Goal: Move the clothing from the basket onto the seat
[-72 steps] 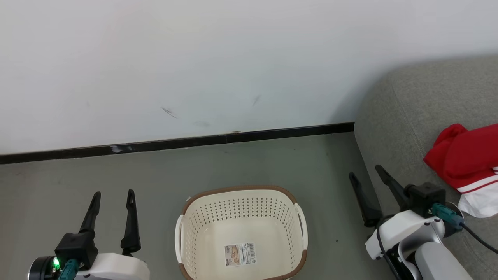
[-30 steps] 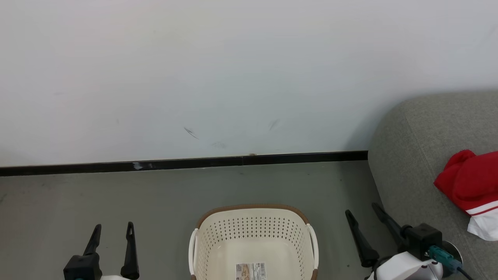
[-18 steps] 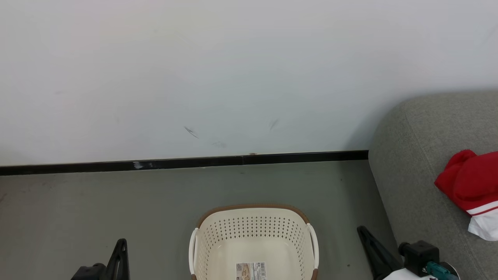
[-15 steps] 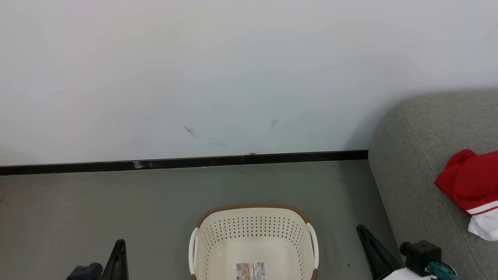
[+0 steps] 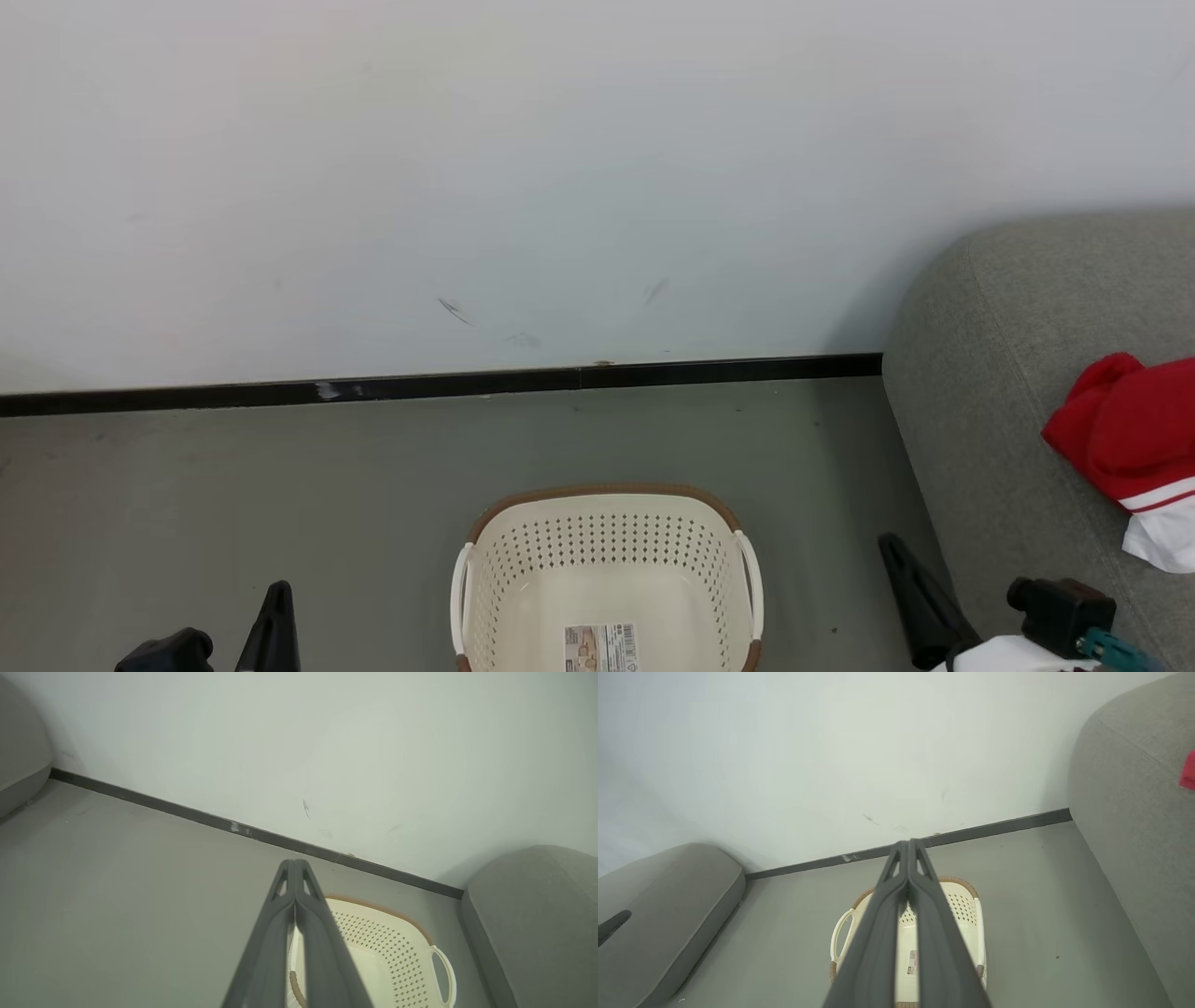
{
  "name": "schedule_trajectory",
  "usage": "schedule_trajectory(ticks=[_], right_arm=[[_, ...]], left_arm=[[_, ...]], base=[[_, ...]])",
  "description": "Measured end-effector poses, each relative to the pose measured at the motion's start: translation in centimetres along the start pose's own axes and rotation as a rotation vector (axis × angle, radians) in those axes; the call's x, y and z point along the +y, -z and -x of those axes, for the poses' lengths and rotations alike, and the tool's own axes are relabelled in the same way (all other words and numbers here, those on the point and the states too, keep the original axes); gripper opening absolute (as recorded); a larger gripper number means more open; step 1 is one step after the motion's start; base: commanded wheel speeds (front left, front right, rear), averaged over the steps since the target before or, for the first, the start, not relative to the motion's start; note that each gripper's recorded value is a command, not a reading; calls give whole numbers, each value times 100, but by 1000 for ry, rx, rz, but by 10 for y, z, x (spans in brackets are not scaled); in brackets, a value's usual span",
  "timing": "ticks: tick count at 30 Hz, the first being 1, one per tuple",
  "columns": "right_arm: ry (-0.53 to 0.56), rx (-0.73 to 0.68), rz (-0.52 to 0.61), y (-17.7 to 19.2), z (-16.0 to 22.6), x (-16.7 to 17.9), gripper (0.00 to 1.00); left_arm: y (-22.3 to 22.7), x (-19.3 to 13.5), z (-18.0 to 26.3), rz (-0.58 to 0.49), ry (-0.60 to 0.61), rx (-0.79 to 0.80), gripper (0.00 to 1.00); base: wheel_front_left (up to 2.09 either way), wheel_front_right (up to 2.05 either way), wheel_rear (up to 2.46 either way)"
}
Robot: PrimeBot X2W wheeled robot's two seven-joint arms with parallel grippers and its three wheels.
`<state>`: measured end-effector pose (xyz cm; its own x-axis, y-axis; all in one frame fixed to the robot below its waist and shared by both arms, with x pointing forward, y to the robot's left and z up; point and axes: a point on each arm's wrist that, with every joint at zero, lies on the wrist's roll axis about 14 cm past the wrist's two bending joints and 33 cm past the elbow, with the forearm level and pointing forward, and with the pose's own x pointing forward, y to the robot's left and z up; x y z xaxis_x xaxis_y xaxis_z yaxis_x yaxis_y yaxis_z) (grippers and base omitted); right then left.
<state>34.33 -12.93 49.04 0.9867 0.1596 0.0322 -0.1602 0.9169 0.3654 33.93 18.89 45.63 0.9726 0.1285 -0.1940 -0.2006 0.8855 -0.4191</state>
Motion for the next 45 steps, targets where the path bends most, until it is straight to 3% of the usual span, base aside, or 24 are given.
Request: schedule_trajectory(ticks=[45], right_arm=[[172,-20,-684,-8,-9,-50,0]], left_arm=[[1,-7,-15,637,55,112,0]], base=[[0,0,0]])
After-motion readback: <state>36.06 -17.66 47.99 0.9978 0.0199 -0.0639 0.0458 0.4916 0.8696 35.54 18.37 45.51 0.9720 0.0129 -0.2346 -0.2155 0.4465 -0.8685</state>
